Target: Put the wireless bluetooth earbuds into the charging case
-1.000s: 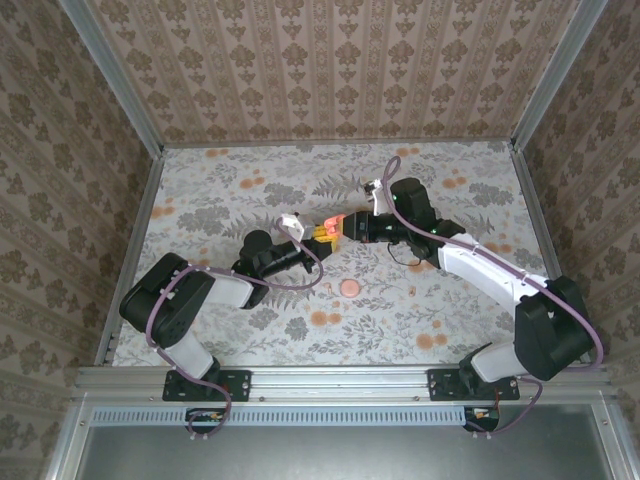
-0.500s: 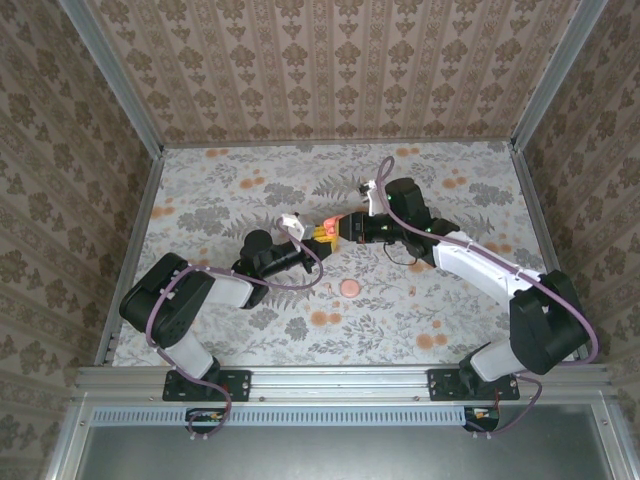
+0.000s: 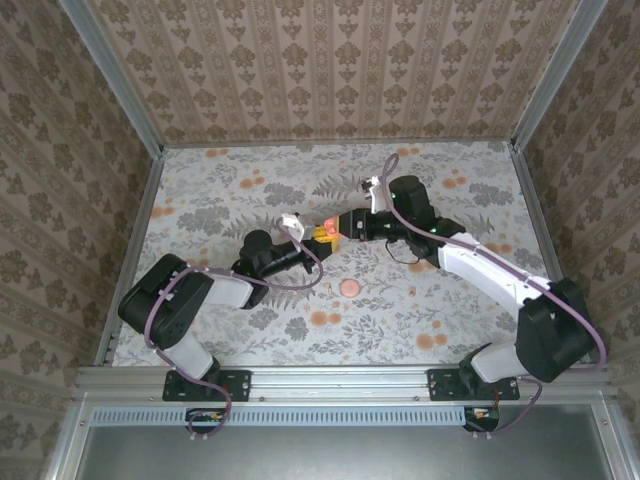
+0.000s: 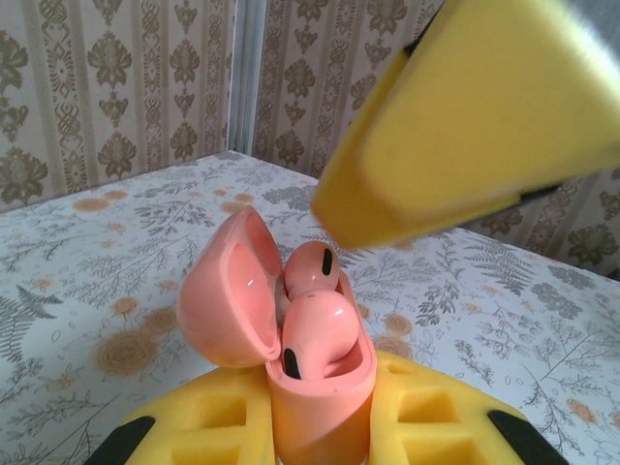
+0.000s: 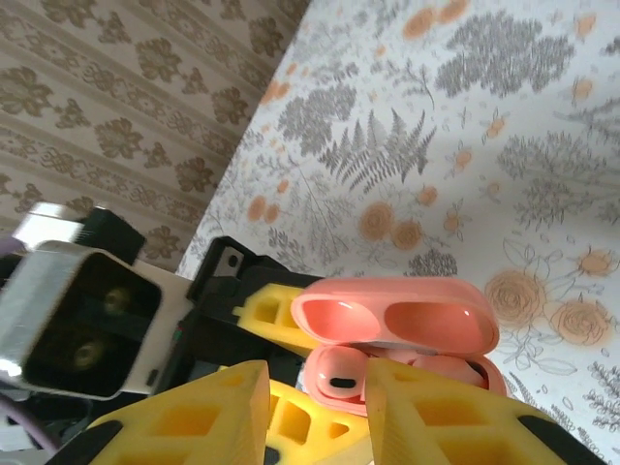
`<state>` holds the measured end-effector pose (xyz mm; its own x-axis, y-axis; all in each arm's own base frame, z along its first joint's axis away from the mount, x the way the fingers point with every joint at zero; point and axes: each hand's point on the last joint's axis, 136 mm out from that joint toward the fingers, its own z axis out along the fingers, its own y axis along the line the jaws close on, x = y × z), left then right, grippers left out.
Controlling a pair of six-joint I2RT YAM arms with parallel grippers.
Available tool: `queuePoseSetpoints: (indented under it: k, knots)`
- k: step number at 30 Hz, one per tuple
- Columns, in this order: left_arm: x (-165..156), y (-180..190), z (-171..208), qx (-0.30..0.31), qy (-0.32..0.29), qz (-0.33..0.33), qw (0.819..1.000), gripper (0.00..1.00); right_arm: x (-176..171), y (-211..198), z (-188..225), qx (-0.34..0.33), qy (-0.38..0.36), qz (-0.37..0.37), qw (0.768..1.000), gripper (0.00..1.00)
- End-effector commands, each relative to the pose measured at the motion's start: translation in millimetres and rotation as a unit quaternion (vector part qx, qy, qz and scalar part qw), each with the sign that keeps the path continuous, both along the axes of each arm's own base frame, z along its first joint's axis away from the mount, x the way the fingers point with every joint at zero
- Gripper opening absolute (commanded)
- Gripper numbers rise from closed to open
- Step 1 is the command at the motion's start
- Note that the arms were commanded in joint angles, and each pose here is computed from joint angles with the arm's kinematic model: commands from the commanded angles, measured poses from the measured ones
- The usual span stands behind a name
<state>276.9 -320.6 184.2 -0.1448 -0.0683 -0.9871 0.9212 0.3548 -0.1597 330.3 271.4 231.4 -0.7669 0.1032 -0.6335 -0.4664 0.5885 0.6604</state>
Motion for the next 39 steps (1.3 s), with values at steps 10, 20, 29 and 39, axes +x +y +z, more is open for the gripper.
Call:
queuePoseSetpoints:
  k: [10,20,29,39]
  knots:
    - [-13,-3,29,-0.029,-0.042,-0.032,0.998,0.16,1,-20,1,-0.019,-0.006,-0.022,1.000,0.34]
    - [-29,-8,37,-0.036,-0.045,-0.091,0.994,0.16,4,-40,7,-0.031,-0.058,-0.041,0.997,0.54]
    - [-49,-12,52,-0.046,-0.049,-0.161,0.985,0.17,-16,-40,30,0.033,-0.102,0.072,0.992,0.58]
    - [-52,-13,59,-0.050,-0.055,-0.174,0.982,0.17,-26,-20,39,0.095,-0.087,0.156,0.979,0.62]
